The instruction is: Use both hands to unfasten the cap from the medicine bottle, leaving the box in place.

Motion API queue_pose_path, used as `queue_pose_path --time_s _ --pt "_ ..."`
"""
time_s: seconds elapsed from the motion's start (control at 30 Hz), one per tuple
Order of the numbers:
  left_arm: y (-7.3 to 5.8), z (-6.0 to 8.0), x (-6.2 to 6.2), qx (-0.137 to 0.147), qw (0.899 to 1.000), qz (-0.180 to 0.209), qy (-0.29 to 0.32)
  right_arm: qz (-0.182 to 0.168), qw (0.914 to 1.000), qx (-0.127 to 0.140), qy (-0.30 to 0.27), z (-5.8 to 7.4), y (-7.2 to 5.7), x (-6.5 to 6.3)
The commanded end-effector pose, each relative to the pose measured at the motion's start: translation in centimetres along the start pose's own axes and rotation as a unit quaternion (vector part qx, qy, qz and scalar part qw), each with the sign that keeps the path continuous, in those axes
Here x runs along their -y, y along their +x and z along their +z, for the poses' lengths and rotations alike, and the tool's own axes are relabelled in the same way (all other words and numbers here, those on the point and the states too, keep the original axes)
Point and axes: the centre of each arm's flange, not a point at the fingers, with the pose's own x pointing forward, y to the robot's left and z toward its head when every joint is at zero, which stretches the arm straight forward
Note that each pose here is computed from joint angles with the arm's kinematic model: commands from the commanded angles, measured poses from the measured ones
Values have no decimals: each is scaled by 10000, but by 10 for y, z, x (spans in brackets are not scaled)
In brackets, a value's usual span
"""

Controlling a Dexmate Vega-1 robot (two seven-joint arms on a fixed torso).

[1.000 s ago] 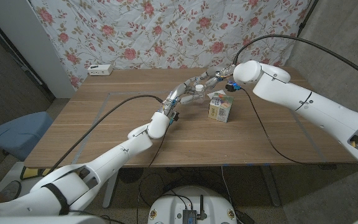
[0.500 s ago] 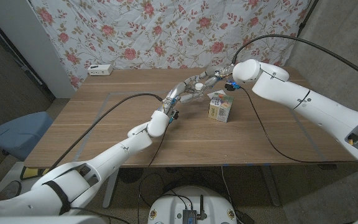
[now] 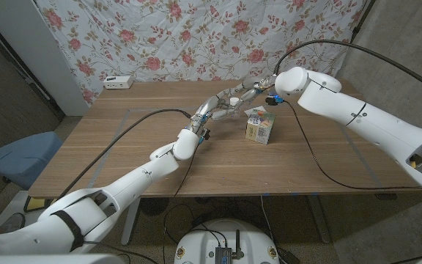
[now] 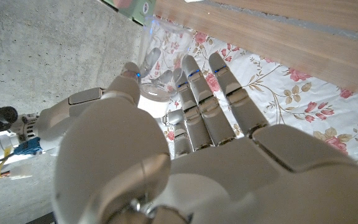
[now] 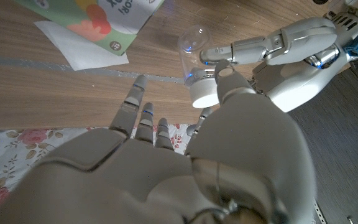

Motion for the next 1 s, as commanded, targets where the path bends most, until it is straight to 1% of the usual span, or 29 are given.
queue_pose_path --time_s 0.03,0.57,1.0 --pt "2 -4 -2 -24 10000 -23 7 202 9997 36 130 0 3 3" --pt "7 -5 -3 79 9999 -29 56 -30 9999 -88 57 3 0 5" --pt "8 -1 -2 103 9999 -67 85 -187 9990 -346 -189 8 -2 1"
